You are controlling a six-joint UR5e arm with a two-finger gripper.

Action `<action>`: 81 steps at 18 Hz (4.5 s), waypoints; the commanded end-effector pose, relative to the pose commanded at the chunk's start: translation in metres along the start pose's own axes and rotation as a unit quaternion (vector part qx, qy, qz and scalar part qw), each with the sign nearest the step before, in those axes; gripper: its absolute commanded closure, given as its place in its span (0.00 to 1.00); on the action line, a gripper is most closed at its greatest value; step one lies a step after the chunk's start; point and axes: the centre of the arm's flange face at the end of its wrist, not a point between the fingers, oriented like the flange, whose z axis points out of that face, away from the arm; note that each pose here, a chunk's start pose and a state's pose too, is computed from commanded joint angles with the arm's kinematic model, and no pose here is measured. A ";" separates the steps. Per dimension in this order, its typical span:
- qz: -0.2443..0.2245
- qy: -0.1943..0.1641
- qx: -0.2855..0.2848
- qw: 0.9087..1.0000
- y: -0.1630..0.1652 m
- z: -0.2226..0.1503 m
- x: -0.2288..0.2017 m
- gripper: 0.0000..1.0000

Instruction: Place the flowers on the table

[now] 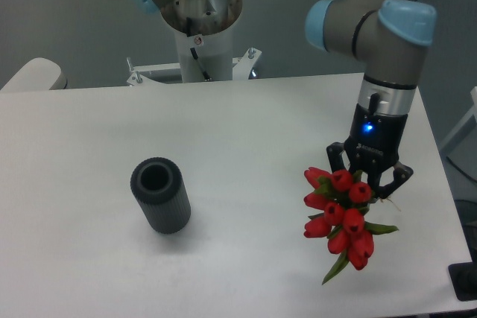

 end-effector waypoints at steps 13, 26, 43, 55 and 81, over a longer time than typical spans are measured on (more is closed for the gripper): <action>0.132 0.082 -0.157 0.975 0.039 0.051 0.086 0.67; 0.121 0.143 -0.175 0.967 0.065 0.080 0.126 0.66; 0.140 0.112 -0.161 0.970 0.028 0.072 0.111 0.00; 0.136 0.035 -0.130 0.981 -0.037 0.005 -0.005 0.00; 0.196 0.046 -0.107 0.974 0.044 -0.042 -0.102 0.00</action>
